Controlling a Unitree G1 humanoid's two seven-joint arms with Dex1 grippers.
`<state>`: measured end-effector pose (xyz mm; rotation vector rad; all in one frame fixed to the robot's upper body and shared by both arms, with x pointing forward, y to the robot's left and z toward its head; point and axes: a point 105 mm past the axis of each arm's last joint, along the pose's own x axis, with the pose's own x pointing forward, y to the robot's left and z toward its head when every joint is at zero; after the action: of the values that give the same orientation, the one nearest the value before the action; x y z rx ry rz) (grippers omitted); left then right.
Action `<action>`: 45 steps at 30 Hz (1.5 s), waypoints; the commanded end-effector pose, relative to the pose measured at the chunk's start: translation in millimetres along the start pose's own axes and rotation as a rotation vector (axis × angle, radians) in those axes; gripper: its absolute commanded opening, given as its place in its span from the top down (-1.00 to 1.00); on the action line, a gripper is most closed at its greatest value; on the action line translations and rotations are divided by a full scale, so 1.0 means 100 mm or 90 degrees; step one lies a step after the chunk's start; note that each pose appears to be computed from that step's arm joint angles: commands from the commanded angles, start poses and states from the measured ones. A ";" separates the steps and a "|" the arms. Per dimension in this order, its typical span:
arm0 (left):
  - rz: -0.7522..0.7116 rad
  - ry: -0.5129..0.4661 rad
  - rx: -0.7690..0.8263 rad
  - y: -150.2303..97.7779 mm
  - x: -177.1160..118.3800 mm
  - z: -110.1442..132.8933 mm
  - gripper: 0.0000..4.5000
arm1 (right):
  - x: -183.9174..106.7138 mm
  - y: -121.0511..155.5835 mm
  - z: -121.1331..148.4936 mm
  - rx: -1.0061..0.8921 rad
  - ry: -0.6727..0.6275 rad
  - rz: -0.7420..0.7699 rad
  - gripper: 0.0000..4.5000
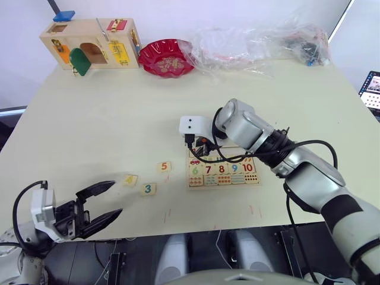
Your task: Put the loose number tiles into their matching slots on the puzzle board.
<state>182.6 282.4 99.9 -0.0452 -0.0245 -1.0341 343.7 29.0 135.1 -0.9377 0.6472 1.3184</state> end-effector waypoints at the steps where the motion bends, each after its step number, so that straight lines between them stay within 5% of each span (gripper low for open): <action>1: -0.006 -0.005 0.026 -0.01 -0.01 0.10 -1.00 | -0.02 0.01 0.05 -0.018 -0.010 0.000 0.61; 28: -0.005 -0.008 0.027 -0.08 0.14 0.21 -1.00 | -0.02 -0.01 0.03 -0.020 -0.012 0.000 0.61; 34: -0.003 -0.006 0.029 -0.07 0.13 0.23 -1.00 | -0.02 -0.01 0.02 -0.021 -0.013 -0.006 -0.71; 39: -0.004 -0.009 0.036 -0.06 0.22 0.34 -1.00 | -0.09 -0.06 0.05 -0.020 -0.035 -0.025 -0.71; 45: 0.006 -0.011 0.036 -0.02 0.26 0.40 -1.00 | -0.41 -0.04 0.22 0.013 -0.211 0.003 -0.71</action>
<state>194.0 258.5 128.8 -0.0309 -0.0376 -1.0316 342.0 24.1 156.6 -0.7447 0.5191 1.3886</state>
